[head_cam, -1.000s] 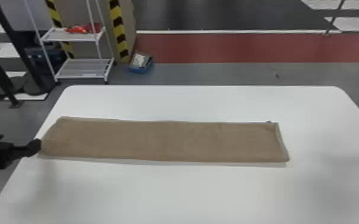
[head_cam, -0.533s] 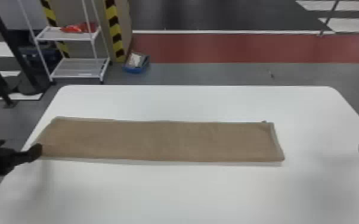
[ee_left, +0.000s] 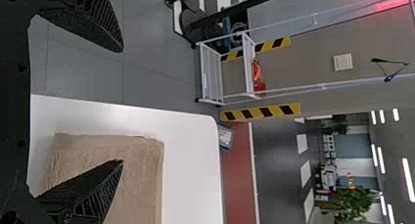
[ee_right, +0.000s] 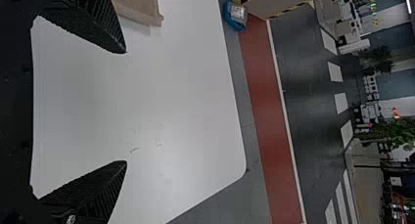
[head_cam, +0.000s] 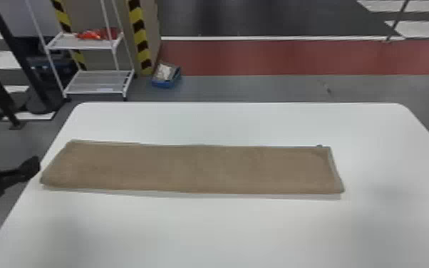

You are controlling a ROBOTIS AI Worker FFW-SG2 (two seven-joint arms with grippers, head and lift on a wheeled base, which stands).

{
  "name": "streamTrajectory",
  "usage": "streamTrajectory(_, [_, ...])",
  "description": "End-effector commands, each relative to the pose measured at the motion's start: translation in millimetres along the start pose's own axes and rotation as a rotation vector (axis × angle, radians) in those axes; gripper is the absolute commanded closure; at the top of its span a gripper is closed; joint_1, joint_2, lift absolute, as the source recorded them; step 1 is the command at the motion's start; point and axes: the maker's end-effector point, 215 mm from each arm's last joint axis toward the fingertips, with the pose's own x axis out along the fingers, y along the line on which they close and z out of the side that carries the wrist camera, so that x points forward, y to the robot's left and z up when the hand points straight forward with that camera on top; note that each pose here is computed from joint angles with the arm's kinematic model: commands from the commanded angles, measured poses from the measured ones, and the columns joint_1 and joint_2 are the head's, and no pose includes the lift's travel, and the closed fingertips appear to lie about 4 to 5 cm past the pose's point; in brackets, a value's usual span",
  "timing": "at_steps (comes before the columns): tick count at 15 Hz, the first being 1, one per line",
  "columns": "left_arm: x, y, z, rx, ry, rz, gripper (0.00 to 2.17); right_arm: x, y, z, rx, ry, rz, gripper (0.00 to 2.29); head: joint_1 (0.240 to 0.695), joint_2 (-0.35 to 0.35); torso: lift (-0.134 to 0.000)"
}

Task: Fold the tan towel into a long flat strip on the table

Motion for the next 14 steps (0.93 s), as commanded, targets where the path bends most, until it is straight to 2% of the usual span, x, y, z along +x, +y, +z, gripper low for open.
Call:
streamTrajectory(1, [-28, -38, 16, -0.144, -0.073, -0.083, 0.08, -6, 48, -1, 0.057, -0.066, 0.06, 0.07, 0.695, 0.037, -0.123])
streamTrajectory(2, [-32, -59, 17, -0.223, -0.095, -0.13, 0.08, -6, 66, -7, 0.085, -0.08, 0.089, 0.07, 0.695, 0.041, -0.123])
streamTrajectory(3, [-34, -79, 14, -0.288, -0.103, -0.156, 0.08, -10, 76, -4, 0.071, -0.098, 0.094, 0.07, 0.695, 0.042, -0.123])
streamTrajectory(5, [-35, -112, 9, -0.33, -0.118, -0.18, 0.08, -13, 98, -8, 0.024, -0.106, 0.117, 0.07, 0.695, 0.035, -0.123])
streamTrajectory(6, [-39, -122, 20, -0.308, -0.159, -0.193, 0.08, -13, 110, -9, -0.022, -0.126, 0.131, 0.07, 0.695, 0.025, -0.123])
streamTrajectory(9, [-62, -151, 48, -0.223, -0.35, -0.177, 0.08, -15, 144, 21, -0.219, -0.304, 0.138, 0.07, 0.695, 0.015, -0.123])
streamTrajectory(11, [-71, -169, 46, -0.199, -0.382, -0.198, 0.08, -23, 170, 39, -0.359, -0.451, 0.122, 0.07, 0.695, 0.01, -0.123])
streamTrajectory(12, [-77, -176, 46, -0.177, -0.406, -0.194, 0.08, -23, 179, 35, -0.387, -0.483, 0.132, 0.08, 0.695, 0.008, -0.123])
streamTrajectory(14, [-89, -196, 49, -0.099, -0.476, -0.184, 0.07, -15, 184, 11, -0.391, -0.467, 0.156, 0.08, 0.695, 0.012, -0.123])
